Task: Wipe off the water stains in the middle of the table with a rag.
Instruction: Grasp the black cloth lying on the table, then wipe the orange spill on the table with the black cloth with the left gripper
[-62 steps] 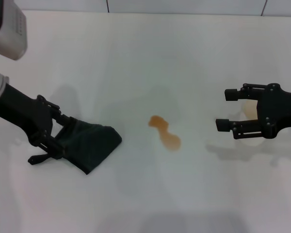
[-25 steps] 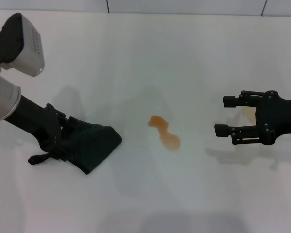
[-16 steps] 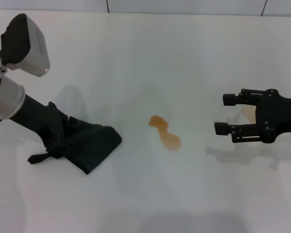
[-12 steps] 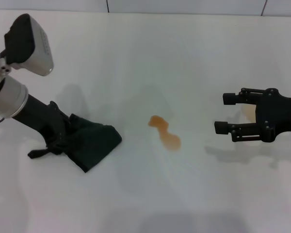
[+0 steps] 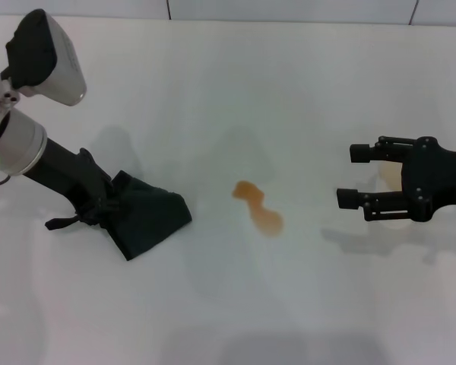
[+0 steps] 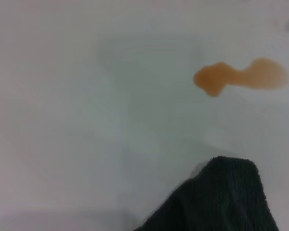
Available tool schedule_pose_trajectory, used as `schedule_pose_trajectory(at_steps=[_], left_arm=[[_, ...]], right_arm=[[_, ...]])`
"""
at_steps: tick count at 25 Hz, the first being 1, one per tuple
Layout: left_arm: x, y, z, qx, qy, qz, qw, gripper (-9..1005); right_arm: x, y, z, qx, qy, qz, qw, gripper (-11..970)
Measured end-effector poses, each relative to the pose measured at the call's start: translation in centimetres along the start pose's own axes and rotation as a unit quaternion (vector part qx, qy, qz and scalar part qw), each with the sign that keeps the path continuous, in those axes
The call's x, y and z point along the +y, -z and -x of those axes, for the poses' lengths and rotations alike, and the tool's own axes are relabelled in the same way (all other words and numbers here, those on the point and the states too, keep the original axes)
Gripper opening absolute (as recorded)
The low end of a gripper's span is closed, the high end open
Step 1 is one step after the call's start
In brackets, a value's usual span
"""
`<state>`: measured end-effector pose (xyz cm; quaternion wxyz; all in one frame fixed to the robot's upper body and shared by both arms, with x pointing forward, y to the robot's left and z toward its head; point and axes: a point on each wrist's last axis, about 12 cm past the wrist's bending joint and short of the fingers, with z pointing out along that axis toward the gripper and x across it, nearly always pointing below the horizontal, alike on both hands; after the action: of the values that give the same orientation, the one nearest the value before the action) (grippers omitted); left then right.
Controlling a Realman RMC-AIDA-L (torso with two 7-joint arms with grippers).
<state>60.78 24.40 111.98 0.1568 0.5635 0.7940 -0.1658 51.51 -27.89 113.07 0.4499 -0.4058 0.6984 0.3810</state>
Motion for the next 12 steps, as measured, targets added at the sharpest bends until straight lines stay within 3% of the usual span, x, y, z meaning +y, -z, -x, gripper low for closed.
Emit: schedule_pose_trajectory(at_steps=[12], left_arm=[[0.2, 0.1, 1.4, -0.047, -0.025, 0.018, 0.998, 176]], right_arm=[[0.0, 0.1, 0.0, -0.004, -0.001, 0.001, 1.0, 823]])
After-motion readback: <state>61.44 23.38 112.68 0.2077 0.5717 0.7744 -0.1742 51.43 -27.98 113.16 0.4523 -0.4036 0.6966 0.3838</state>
